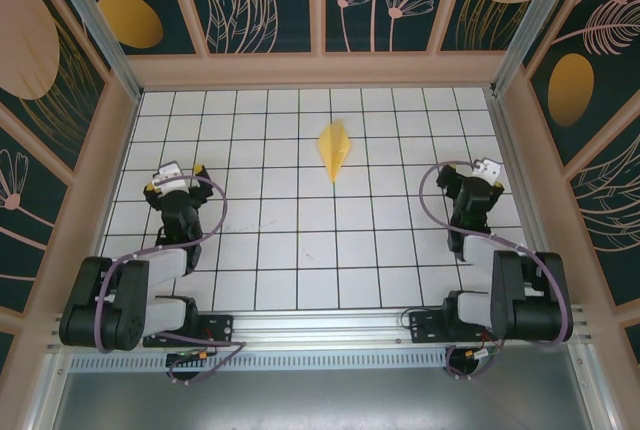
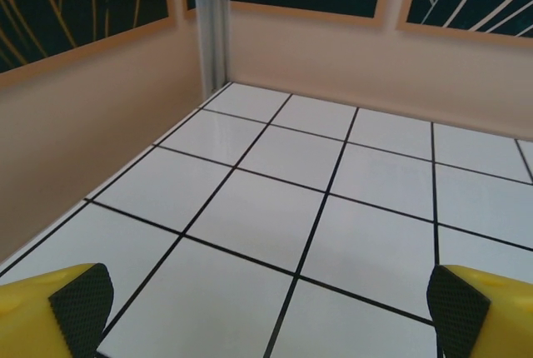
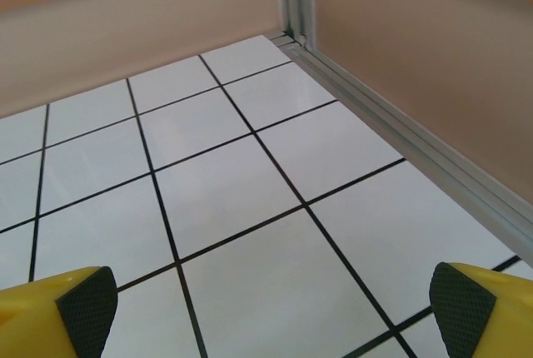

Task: Fold a paper plane with a square sheet of paper (pick it up from the middle)
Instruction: Reset both arms

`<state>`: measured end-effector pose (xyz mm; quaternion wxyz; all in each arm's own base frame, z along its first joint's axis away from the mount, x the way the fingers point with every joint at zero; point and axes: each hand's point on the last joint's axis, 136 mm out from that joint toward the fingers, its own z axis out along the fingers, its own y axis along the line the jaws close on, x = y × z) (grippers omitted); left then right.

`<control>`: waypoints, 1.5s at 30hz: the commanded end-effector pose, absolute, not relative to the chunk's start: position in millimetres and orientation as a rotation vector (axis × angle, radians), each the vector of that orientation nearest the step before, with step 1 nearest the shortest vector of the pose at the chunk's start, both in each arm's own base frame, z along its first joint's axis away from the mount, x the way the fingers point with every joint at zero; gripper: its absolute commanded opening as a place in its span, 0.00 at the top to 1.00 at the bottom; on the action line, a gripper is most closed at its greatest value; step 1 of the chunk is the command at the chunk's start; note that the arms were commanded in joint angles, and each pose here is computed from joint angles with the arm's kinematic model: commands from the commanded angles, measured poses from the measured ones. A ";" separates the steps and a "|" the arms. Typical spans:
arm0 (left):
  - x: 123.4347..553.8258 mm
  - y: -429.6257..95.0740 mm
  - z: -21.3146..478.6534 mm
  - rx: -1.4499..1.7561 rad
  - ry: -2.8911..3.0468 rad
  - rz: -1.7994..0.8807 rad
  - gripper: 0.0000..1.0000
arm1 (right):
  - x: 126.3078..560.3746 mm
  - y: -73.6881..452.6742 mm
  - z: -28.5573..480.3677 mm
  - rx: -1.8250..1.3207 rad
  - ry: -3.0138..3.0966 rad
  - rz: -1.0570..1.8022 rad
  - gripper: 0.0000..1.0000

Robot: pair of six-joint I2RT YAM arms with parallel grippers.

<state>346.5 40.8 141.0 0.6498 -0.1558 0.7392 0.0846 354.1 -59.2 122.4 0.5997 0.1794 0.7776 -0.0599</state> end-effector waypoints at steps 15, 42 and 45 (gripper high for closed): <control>368.9 28.3 145.1 -0.216 1.593 0.049 0.01 | 374.2 -18.6 123.8 0.179 1.697 -0.007 0.01; 377.0 13.3 139.4 -0.114 1.631 0.011 0.01 | 373.2 -20.9 122.5 0.188 1.691 0.001 0.01; 376.4 13.4 139.7 -0.116 1.629 0.011 0.01 | 373.3 -20.8 122.8 0.188 1.691 0.001 0.01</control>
